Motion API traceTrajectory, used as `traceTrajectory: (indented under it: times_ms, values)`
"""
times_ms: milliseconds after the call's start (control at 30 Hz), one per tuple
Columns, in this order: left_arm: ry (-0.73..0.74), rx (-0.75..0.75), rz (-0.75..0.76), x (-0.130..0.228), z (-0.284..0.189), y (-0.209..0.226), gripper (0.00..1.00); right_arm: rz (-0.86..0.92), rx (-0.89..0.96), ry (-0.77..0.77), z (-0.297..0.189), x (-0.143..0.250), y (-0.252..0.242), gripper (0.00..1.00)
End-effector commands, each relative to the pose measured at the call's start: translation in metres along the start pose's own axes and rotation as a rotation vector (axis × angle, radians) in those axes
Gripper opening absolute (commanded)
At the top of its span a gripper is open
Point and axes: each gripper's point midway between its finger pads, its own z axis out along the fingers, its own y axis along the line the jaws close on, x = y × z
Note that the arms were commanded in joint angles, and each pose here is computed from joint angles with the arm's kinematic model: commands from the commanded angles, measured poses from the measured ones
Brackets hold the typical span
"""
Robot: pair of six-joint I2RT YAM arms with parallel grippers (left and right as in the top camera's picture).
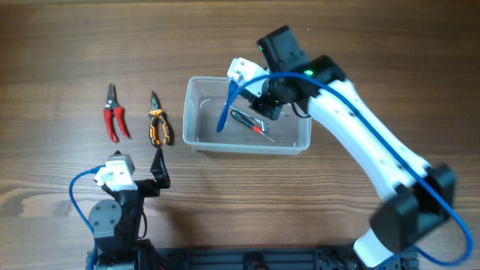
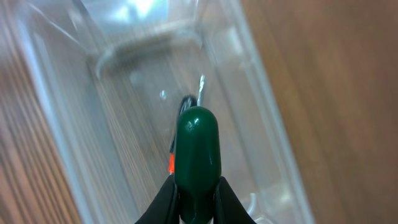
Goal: Pack container
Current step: 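Carry the green screwdriver into the container and release it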
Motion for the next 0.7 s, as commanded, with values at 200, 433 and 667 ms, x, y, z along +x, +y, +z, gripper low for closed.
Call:
traceTrajectory:
  times_ms: [200,433,667]
  values:
    - [-0.003,0.017,-0.009,0.001,0.0,-0.003,1.0,0.07,-0.184,0.197,0.1,0.045,0.019,0.06]
    - [-0.003,0.017,-0.009,0.001,0.0,-0.003,1.0,0.092,-0.202,0.219,0.11,0.051,0.023,0.35]
    - [-0.003,0.017,-0.009,0.001,0.0,-0.003,1.0,0.193,-0.145,0.153,0.088,0.024,0.009,0.38]
